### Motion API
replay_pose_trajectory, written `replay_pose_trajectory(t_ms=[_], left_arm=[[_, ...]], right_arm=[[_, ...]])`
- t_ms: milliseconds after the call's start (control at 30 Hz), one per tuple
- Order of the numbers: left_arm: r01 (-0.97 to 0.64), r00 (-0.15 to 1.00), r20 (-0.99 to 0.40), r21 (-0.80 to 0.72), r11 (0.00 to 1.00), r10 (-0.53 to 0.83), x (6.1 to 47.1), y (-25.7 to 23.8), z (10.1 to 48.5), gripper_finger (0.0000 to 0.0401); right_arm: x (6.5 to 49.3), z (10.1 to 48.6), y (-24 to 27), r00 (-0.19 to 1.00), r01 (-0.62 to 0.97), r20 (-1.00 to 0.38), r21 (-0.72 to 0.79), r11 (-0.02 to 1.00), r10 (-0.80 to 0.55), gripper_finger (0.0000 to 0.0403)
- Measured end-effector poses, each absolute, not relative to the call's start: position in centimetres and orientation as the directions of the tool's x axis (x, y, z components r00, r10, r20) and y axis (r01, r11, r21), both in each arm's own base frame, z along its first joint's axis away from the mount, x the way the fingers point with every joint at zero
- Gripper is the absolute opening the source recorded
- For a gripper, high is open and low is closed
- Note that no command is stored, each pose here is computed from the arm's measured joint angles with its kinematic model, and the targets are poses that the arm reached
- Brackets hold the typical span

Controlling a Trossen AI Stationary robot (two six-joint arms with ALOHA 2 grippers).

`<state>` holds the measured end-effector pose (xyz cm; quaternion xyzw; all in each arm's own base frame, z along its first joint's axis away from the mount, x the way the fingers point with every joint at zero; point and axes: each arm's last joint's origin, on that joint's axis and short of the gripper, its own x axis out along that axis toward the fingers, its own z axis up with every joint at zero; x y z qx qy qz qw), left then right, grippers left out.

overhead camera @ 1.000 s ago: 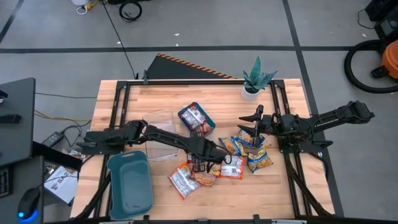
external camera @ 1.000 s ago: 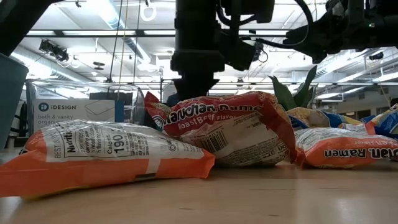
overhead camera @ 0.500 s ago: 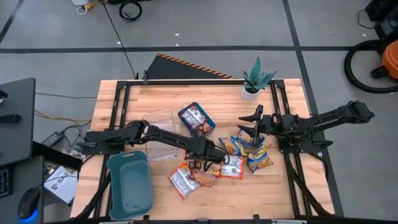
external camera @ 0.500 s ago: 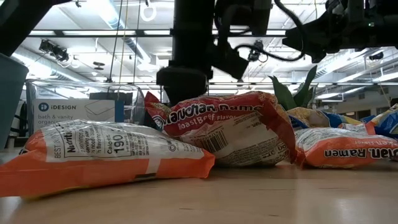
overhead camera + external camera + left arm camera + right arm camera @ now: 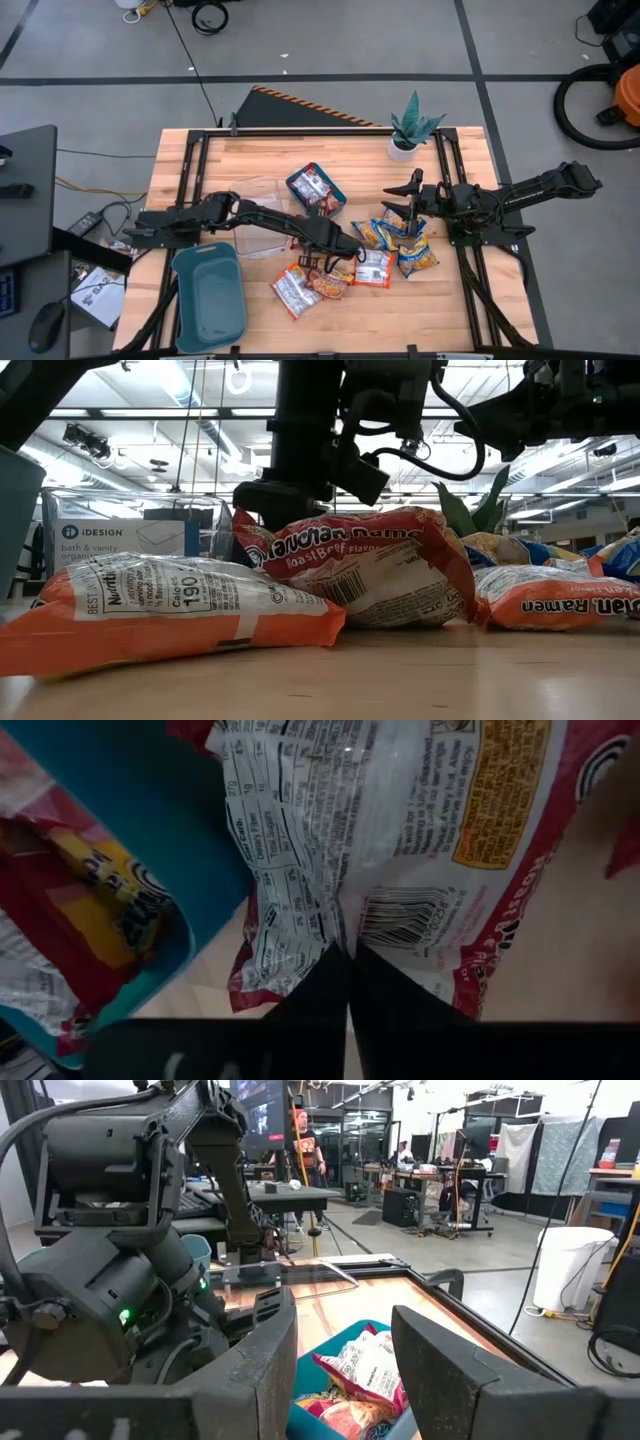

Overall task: Sort Maruchan noodles
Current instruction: Put the red noodle pack into the blue bin

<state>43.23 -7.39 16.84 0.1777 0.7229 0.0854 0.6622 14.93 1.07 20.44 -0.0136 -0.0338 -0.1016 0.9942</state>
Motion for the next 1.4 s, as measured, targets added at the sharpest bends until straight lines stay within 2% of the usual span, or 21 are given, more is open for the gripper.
replay_pose_trajectory(t_ms=[100, 233, 433, 533, 633, 733, 933, 1100, 1400], left_arm=[[0.138, -0.067, -0.941, 0.319, 0.938, 0.330, 43.1, -7.3, 17.7, 0.0010], [0.127, -0.038, -0.960, 0.271, 0.954, 0.278, 42.8, -6.6, 20.7, 0.0005], [0.221, 0.054, -0.968, 0.249, 0.943, 0.244, 41.7, -4.7, 25.4, 0.0007], [0.293, 0.098, -0.959, 0.282, 0.914, 0.265, 41.1, -3.6, 27.2, 0.0008], [0.344, 0.125, -0.931, 0.365, 0.865, 0.342, 40.7, -1.8, 28.6, 0.0008], [0.393, 0.111, -0.913, 0.404, 0.826, 0.393, 40.7, 0.4, 28.8, 0.0008], [0.533, 0.084, -0.915, 0.375, 0.758, 0.394, 41.1, 4.1, 27.9, 0.0008], [0.643, 0.110, -0.909, 0.373, 0.669, 0.401, 41.6, 6.4, 27.5, 0.0009], [0.767, 0.057, -0.943, 0.253, 0.590, 0.329, 42.4, 9.1, 24.8, 0.0009]], right_arm=[[14.9, 20.4, 1.1, 0.977, 0.203, 0.070, -0.020, 0.979, -0.201, 0.0170], [14.9, 20.5, 1.1, 0.977, 0.203, 0.075, -0.019, 0.979, -0.201, 0.0170], [14.9, 20.5, 1.1, 0.977, 0.203, 0.076, -0.018, 0.979, -0.201, 0.0170], [14.9, 20.5, 1.1, 0.977, 0.203, 0.076, -0.019, 0.979, -0.201, 0.0170], [14.9, 20.5, 1.1, 0.977, 0.203, 0.076, -0.019, 0.979, -0.201, 0.0170], [14.9, 20.5, 1.1, 0.977, 0.203, 0.076, -0.019, 0.979, -0.201, 0.0170], [14.9, 20.4, 1.1, 0.977, 0.203, 0.068, -0.021, 0.979, -0.201, 0.0170], [14.9, 20.4, 1.1, 0.978, 0.203, 0.063, -0.022, 0.979, -0.201, 0.0170], [15.0, 20.3, 1.1, 0.978, 0.202, 0.055, -0.027, 0.979, -0.200, 0.0170]])
